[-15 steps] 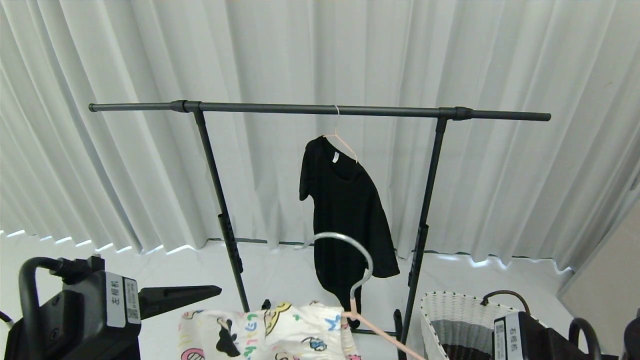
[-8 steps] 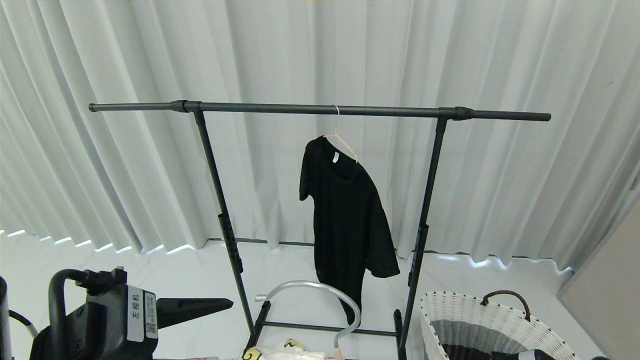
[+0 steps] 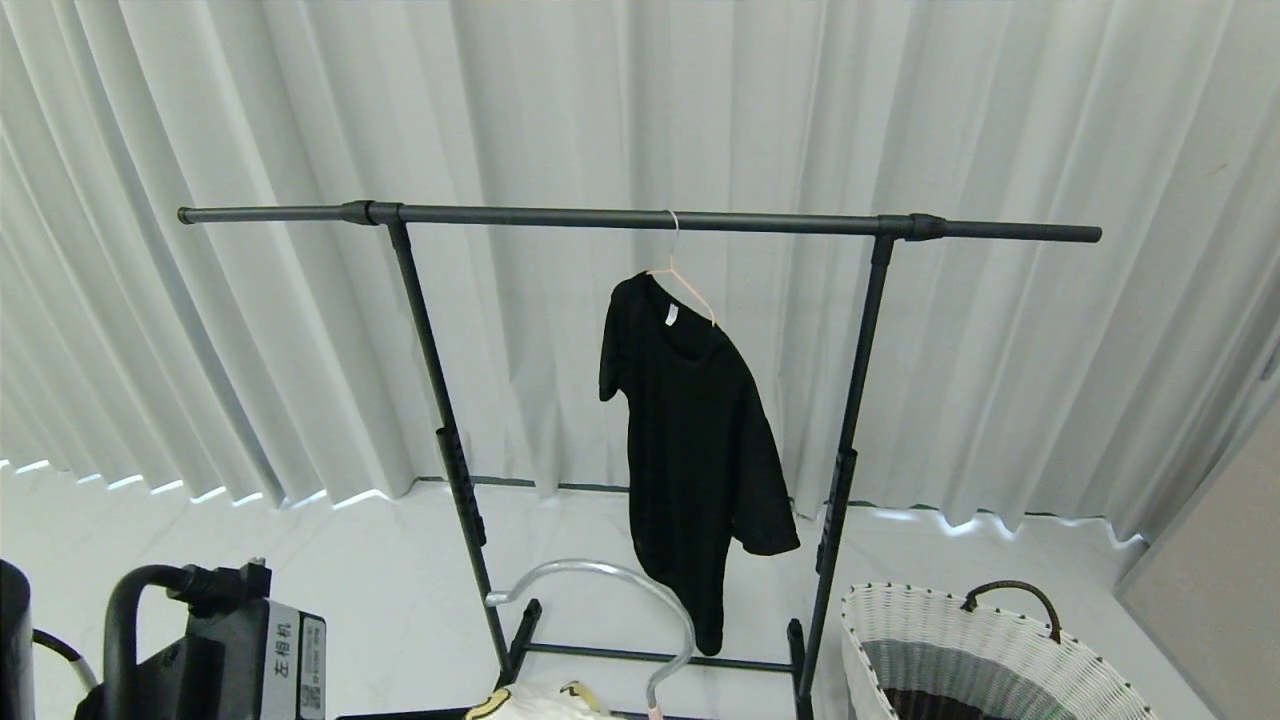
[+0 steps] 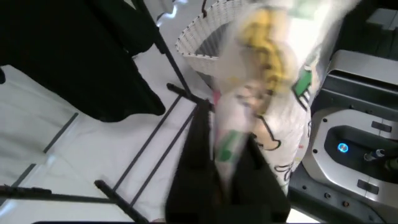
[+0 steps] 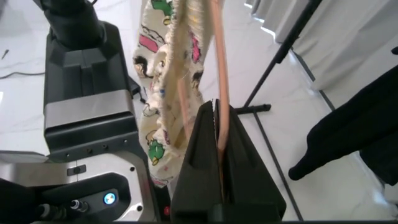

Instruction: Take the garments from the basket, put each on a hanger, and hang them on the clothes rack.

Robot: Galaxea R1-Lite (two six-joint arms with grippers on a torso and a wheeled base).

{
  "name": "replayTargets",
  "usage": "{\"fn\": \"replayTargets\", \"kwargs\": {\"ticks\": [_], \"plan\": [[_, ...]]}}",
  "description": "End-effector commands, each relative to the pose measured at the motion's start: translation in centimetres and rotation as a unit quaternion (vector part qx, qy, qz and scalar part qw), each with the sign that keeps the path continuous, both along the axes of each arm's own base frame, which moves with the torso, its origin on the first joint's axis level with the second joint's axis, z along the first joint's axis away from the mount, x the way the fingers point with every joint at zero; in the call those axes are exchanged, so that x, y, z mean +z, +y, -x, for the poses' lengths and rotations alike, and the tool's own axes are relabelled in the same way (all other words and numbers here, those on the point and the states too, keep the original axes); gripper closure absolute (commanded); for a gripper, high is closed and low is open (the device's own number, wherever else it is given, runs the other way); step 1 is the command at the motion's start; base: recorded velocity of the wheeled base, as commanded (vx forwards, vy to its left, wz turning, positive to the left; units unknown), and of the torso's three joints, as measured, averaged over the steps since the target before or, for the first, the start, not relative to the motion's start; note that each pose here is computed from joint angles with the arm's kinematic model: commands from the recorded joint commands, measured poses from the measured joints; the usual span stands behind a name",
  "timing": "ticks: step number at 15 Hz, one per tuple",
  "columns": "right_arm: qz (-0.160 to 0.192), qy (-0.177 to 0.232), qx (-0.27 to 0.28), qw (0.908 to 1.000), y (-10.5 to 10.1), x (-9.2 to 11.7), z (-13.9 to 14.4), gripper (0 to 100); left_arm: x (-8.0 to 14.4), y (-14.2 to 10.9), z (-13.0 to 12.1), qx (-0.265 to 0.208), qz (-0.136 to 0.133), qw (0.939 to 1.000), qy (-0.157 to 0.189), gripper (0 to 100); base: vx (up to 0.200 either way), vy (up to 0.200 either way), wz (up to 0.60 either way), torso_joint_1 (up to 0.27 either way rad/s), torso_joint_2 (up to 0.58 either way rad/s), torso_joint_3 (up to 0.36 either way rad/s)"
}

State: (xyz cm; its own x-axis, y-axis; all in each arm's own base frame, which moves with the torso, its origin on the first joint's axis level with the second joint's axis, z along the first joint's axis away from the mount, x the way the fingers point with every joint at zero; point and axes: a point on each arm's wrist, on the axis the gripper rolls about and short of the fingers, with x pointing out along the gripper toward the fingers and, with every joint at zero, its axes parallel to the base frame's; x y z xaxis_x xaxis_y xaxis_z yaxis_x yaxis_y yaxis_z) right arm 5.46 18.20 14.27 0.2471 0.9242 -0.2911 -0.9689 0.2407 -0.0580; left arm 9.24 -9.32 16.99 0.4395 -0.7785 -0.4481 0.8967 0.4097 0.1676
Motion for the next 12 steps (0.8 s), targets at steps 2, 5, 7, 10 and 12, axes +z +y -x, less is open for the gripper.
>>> {"fn": "replayTargets", "kwargs": {"ticks": [2, 5, 7, 10, 12], "plan": [[0.006, -0.008, 0.001, 0.9999, -0.1, -0.2, 0.0, 0, -0.3, -0.2, -0.2, 0.002, -0.007, 0.9999, 0.009, 100, 0.000, 0.000, 0.00, 0.000, 0.00, 0.000], [0.007, -0.015, -0.003, 0.9999, -0.1, -0.1, -0.1, 0, -0.4, -0.2, -0.3, 0.007, -0.008, 0.9999, 0.009, 100, 0.000, 0.000, 0.00, 0.000, 0.00, 0.000], [0.010, -0.028, -0.060, 0.9978, -0.3, 0.0, -0.9, 0, -0.4, 0.1, -0.4, 0.022, -0.010, 0.9997, 0.006, 100, 0.000, 0.000, 0.00, 0.000, 0.00, 0.000], [0.011, -0.038, -0.119, 0.9922, -1.0, 0.1, -1.8, 0, -0.2, 1.0, -0.8, 0.067, -0.008, 0.9977, -0.006, 100, 0.000, 0.000, 0.00, 0.000, 0.00, 0.000], [0.011, -0.035, -0.123, 0.9917, -1.0, 0.1, -1.9, 0, 0.3, 1.1, -1.1, 0.080, 0.013, 0.9962, -0.031, 100, 0.000, 0.000, 0.00, 0.000, 0.00, 0.000]]}}
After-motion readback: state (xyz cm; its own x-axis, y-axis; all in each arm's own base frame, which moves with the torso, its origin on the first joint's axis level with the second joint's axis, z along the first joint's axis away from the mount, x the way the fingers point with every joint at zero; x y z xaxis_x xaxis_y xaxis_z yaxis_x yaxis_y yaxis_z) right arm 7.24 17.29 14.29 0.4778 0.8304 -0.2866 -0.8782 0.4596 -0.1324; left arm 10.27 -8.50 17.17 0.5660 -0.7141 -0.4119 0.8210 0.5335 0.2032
